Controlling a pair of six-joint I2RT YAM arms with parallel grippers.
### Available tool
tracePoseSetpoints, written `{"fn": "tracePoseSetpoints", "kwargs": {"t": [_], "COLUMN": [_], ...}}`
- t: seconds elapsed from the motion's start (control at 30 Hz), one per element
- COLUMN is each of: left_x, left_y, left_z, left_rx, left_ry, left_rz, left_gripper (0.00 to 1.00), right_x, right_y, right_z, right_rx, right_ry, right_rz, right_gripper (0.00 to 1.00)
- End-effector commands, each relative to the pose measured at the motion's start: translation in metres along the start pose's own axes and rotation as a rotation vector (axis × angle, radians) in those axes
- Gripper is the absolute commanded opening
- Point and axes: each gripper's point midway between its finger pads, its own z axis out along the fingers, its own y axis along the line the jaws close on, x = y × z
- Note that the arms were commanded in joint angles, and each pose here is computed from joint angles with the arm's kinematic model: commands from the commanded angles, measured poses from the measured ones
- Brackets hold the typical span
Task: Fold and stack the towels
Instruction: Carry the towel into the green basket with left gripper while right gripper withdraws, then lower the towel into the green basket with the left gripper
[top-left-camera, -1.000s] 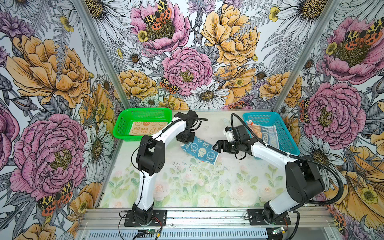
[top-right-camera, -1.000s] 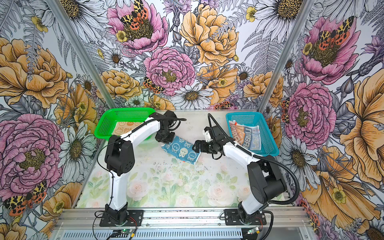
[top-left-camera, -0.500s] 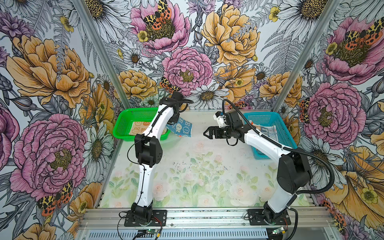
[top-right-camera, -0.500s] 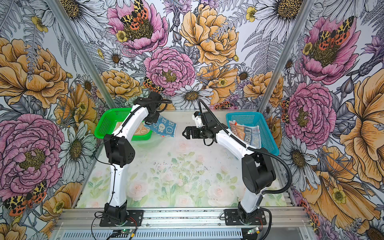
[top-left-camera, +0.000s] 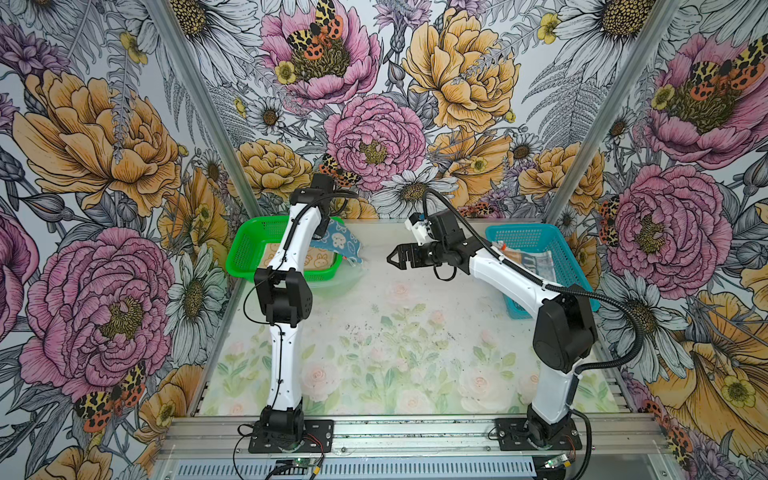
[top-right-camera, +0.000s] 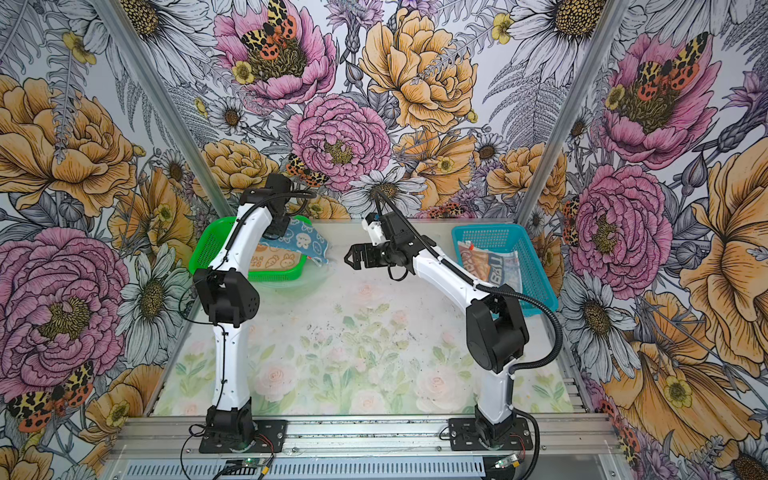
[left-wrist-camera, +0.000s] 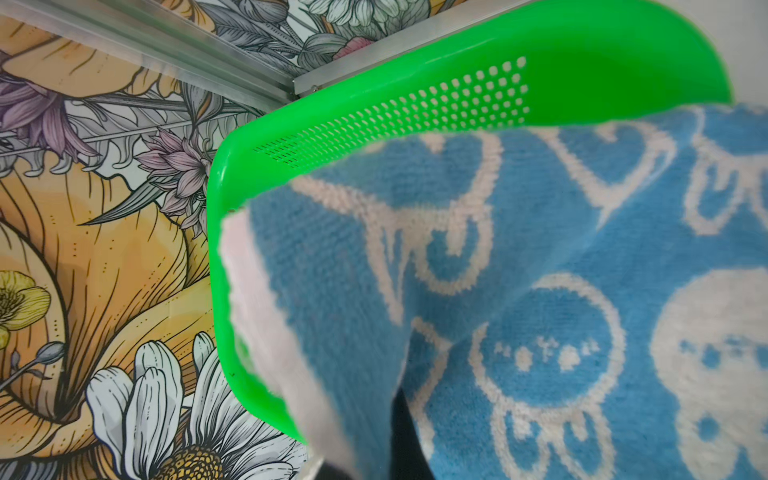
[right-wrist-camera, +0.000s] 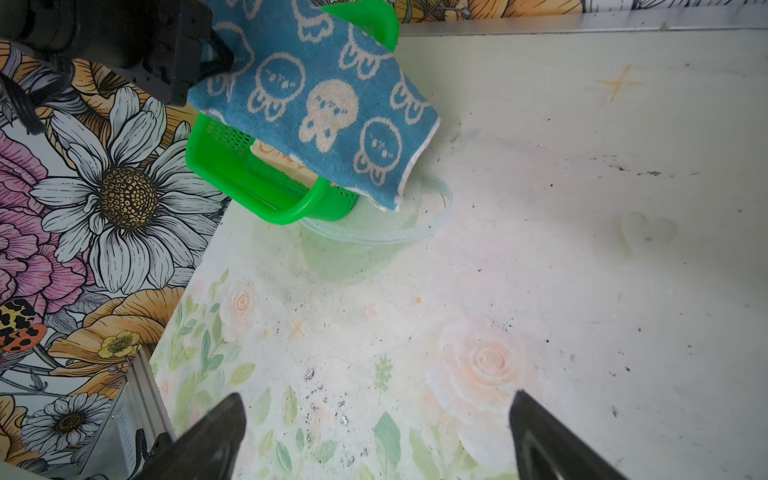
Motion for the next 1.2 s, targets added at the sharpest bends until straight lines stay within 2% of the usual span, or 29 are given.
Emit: {"fn": "tracePoseSetpoints", "kwargs": {"t": [0.0, 0.37, 0.8, 1.0, 1.17], "left_x": [-0.002, 0.018, 0.032, 0.026, 0.010], "left_y": [0.016, 0.027, 0.028, 0.037, 0.046], "left_z": [0.019, 0.060, 0.096, 0.089, 0.061], "left_rx": [-0.045, -0.043, -0.024, -0.030, 0.004], "left_ry": [-0.002, 0.053, 0.102, 0.081, 0.004], "left_rz": [0.014, 0.015, 0.037, 0.012, -0.044], "left_gripper": [0.00, 0.00, 0.00, 0.00, 0.00], "right_x": [-0.007, -0.014, -0.001, 0.005, 0.004], "right_y": [0.007, 0.009, 0.003, 0.001, 0.001], "right_z": [0.005, 0.017, 0.024, 0.024, 0.023], "right_rx": [-0.008, -0.013, 0.007, 0.010, 0.015], "right_ry": [0.001, 0.027, 0.070, 0.083, 0.078], "right_rz": [-0.023, -0.019, 0.005, 0.014, 0.014], "right_gripper": [0.99, 0.99, 0.99, 0.99, 0.99]}}
